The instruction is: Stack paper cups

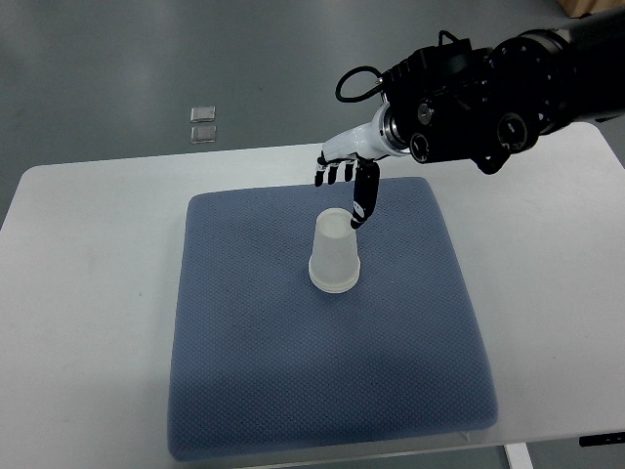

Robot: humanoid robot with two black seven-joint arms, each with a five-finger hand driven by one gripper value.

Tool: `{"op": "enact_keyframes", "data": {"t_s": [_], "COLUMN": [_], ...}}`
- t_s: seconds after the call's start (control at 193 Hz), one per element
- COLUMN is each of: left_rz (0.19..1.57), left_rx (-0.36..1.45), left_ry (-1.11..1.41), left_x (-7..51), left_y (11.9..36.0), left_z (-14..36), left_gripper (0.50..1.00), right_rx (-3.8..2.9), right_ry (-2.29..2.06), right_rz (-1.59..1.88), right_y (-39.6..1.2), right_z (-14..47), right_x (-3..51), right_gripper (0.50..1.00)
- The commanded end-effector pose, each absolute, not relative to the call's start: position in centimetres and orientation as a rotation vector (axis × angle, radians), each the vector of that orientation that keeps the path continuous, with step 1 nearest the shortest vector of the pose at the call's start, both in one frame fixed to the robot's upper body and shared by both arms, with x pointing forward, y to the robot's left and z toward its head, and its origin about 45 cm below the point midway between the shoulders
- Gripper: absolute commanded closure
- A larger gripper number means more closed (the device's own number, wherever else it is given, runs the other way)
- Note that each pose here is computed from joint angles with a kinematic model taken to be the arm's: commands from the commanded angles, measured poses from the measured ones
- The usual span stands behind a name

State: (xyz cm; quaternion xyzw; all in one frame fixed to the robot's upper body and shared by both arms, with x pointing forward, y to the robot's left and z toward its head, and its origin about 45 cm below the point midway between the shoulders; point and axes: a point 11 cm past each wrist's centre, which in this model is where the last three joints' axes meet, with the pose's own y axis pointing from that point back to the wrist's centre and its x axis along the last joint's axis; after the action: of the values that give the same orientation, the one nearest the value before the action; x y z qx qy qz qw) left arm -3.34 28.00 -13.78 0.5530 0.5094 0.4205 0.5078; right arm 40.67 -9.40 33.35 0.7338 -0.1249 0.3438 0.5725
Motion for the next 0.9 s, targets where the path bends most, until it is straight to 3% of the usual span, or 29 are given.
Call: {"op": "enact_keyframes", "data": {"t_s": [0.0,0.403,0.626,0.895], "left_rz": [1.013,1.013,1.014,1.011], "left_rx": [1.333,1.334,1.334,1.333], "left_ry": [1.228,1.229,1.227,1.227], "left_x": [-3.3,-3.4,-3.3,-3.4], "left_y": [28.0,28.0,28.1,28.0], "left_z": [-13.8,-13.8,-13.8,-13.8], "left_gripper": [0.500,0.500,0.500,0.500], "right_rx": [1.724,1.887,2.090,2.298], "right_ry": [-0.299,-0.631,-1.021,-1.633], "right_rz": [0.803,0.705,0.499,-0.012], "right_y": [-9.5,-11.1,-15.4,-21.4], "right_z": [33.4,33.7,33.6,30.2], "right_x": [40.7,43.6,46.8,50.2], "right_gripper": [0.636,0.636,0.636,0.636]}}
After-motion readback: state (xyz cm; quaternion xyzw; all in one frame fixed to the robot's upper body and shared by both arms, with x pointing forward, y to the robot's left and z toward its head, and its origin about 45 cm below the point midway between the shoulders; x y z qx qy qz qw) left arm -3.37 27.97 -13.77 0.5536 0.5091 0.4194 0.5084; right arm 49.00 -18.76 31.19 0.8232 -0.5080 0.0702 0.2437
